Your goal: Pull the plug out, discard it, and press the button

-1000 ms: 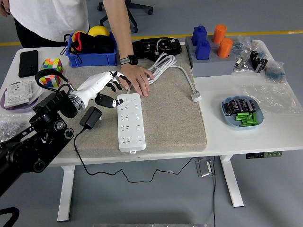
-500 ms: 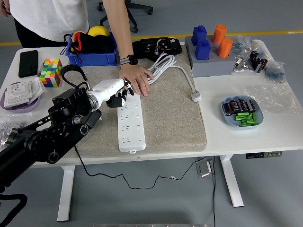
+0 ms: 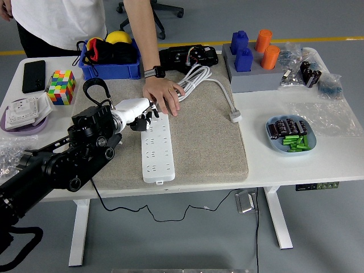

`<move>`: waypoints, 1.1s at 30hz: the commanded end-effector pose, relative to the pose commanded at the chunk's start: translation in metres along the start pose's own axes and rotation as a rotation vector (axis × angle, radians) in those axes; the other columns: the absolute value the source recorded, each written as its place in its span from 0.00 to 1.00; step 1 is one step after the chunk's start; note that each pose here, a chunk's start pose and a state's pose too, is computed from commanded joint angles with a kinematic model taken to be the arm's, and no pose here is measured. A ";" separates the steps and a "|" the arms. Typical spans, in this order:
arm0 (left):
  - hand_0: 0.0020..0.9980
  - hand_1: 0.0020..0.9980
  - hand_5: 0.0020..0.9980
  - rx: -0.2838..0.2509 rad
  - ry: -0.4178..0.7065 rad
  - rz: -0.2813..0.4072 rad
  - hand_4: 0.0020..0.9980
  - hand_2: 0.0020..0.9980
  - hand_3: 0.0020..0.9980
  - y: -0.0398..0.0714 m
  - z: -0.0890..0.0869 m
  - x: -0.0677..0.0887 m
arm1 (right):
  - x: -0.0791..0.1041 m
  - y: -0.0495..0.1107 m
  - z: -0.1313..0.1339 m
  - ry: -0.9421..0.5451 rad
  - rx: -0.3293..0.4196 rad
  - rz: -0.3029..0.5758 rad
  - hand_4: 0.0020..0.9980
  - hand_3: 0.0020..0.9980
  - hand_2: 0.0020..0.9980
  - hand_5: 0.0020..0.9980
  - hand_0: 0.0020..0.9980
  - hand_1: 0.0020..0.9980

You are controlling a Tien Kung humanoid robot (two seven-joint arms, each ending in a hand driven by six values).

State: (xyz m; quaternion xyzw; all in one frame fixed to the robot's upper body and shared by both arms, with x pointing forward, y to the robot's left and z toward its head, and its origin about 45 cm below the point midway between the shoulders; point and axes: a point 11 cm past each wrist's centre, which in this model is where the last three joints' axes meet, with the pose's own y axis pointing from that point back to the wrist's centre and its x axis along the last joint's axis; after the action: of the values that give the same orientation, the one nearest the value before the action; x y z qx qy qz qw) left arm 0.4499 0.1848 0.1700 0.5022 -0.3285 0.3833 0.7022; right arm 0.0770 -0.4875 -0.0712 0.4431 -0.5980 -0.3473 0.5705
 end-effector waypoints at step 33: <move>0.03 0.07 0.00 0.002 0.009 0.027 0.00 0.13 0.68 0.004 0.001 0.007 | -0.001 0.000 0.000 0.000 0.000 -0.001 0.76 0.72 0.71 0.63 0.75 0.70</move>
State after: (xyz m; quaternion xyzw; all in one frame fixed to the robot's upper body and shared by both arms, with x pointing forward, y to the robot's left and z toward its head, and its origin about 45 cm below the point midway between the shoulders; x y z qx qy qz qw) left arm 0.4498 0.1865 0.1777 0.4966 -0.3319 0.3952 0.6979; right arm 0.0766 -0.4869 -0.0716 0.4435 -0.5977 -0.3475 0.5704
